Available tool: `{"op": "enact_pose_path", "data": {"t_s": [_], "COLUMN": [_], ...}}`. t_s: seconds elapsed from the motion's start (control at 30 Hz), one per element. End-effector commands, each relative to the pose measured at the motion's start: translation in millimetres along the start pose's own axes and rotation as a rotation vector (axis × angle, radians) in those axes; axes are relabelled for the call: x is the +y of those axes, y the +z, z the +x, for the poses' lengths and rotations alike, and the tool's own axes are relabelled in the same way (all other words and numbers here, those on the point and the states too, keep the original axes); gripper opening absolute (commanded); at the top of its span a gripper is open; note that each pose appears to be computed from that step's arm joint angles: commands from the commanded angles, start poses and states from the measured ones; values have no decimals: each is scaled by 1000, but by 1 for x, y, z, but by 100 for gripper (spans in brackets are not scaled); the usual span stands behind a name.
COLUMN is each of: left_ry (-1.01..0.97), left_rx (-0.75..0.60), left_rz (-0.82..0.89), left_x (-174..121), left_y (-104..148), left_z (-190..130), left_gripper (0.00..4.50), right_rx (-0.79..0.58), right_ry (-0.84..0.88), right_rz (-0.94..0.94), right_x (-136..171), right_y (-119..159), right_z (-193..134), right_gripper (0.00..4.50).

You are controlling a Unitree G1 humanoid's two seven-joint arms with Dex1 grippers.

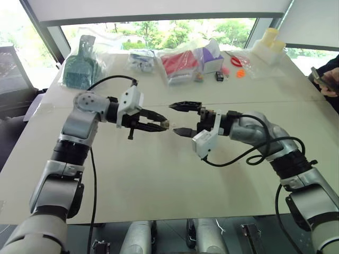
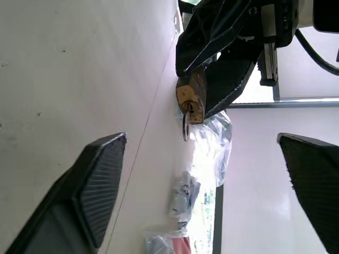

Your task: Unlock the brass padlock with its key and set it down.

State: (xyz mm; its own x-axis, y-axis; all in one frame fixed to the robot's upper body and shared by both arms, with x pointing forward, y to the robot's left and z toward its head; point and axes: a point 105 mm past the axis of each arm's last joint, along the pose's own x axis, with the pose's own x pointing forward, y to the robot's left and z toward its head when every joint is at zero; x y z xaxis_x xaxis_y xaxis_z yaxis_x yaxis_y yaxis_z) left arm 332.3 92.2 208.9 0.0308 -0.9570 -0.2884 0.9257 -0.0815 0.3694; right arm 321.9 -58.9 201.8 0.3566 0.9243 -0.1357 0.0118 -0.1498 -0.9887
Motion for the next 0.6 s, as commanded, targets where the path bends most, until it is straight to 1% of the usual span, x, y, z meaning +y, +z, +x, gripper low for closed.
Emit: {"op": "enact_pose_path", "data": {"t_s": [0.03, 0.3, 0.6], "left_ry": [8, -2, -10], "left_rx": [-44, -60, -72], "left_rz": [33, 22, 9], "left_x": [5, 4, 2], "left_y": [16, 18, 19], "left_z": [-4, -2, -1], "left_gripper": [75, 75, 75], "right_rx": [-34, -81, -92], "right_ry": [-63, -87, -86], "right_rz": [-56, -86, -94], "right_x": [-18, -20, -19], "right_y": [4, 14, 16], "right_z": [-1, 7, 11], "right_gripper": [447, 447, 447]}}
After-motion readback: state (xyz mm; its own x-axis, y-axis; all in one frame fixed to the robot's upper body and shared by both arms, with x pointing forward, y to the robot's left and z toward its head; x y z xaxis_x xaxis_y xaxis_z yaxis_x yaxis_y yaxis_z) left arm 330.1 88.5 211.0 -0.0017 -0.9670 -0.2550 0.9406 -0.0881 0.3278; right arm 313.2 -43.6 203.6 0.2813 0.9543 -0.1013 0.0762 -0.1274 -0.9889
